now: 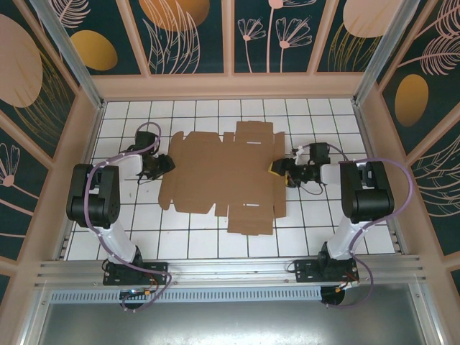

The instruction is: Fold the paper box

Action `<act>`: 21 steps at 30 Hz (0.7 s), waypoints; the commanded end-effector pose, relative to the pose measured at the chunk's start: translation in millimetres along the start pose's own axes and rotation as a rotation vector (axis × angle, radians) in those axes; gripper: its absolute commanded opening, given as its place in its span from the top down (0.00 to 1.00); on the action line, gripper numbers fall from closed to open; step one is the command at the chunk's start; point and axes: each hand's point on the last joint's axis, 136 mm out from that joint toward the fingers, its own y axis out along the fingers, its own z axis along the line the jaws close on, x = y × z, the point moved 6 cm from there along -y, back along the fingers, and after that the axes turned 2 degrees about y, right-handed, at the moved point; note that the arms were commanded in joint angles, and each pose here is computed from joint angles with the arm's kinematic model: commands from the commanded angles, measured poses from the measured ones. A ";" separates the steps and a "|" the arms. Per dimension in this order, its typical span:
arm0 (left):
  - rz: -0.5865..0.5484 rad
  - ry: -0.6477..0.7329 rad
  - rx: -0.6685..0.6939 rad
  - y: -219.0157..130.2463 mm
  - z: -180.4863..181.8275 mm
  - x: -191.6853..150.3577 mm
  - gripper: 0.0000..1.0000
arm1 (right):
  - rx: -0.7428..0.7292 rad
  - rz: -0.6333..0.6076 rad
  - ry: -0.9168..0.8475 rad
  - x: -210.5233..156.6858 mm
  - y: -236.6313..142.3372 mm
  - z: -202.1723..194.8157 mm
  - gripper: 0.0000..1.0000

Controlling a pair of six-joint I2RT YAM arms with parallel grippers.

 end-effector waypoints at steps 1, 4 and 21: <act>0.140 0.014 -0.104 27.3 -7.6 -27.4 0.57 | 0.062 0.130 0.038 -25.4 18.6 5.3 0.37; 0.150 0.008 -0.131 28.4 -9.9 -28.9 0.58 | 0.071 0.130 0.031 -24.1 18.2 9.5 0.36; 0.138 0.008 -0.205 17.3 -23.3 -29.9 0.63 | -0.152 -0.042 -0.031 6.2 -19.8 25.7 0.74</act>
